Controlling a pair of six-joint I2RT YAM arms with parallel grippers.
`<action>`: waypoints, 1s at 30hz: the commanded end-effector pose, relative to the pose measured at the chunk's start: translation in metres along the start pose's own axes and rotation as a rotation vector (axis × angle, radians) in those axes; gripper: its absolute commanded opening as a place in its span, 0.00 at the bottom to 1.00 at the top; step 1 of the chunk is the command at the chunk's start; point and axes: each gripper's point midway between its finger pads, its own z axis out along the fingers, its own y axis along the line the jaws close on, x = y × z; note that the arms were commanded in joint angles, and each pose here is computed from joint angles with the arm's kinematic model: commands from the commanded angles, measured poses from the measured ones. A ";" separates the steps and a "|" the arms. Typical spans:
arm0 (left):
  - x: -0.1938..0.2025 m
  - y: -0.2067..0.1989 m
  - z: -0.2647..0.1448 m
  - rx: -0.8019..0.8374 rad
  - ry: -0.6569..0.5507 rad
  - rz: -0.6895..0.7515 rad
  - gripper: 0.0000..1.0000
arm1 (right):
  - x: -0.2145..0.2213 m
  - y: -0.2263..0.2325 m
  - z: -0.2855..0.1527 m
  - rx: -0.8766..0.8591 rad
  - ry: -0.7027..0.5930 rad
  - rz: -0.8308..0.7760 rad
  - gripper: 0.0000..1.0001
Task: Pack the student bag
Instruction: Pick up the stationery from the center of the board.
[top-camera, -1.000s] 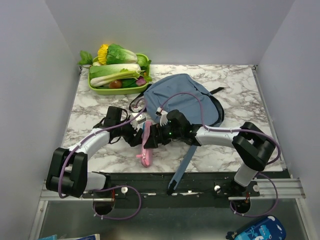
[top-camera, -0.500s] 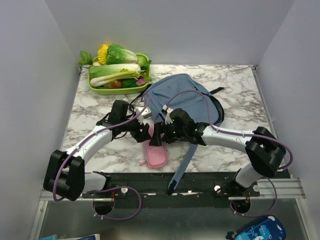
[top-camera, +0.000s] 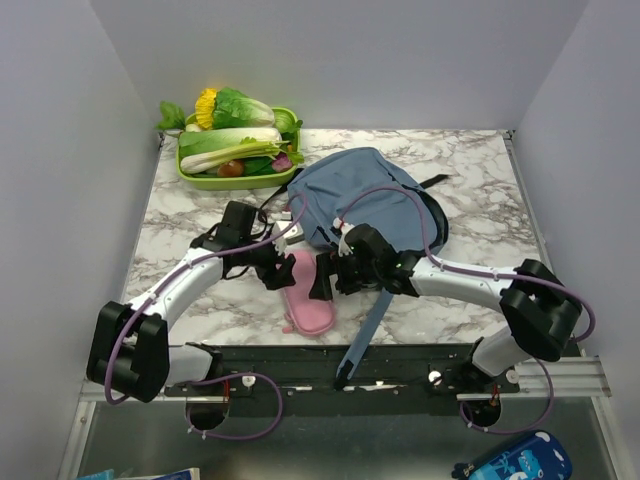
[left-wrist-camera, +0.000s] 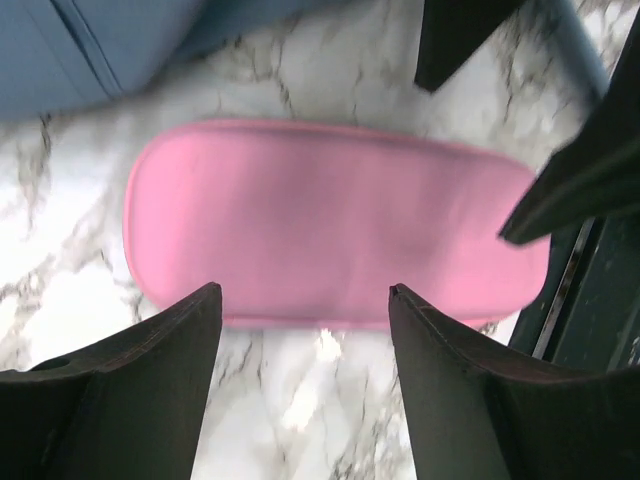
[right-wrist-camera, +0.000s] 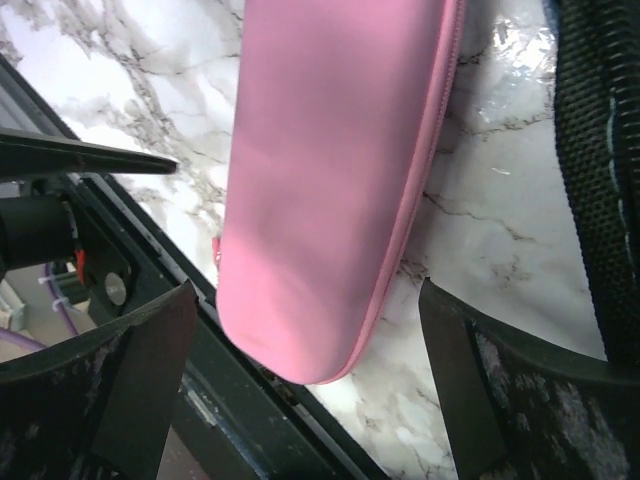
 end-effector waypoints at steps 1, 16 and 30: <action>0.043 -0.012 -0.018 0.064 0.165 0.089 0.73 | 0.011 -0.021 0.013 0.052 0.001 -0.023 1.00; 0.087 0.022 0.015 -0.014 0.314 0.053 0.67 | 0.027 -0.015 0.061 -0.138 -0.016 0.124 1.00; 0.016 0.014 0.038 0.056 0.116 -0.088 0.56 | -0.029 0.043 0.028 -0.447 -0.198 0.148 0.93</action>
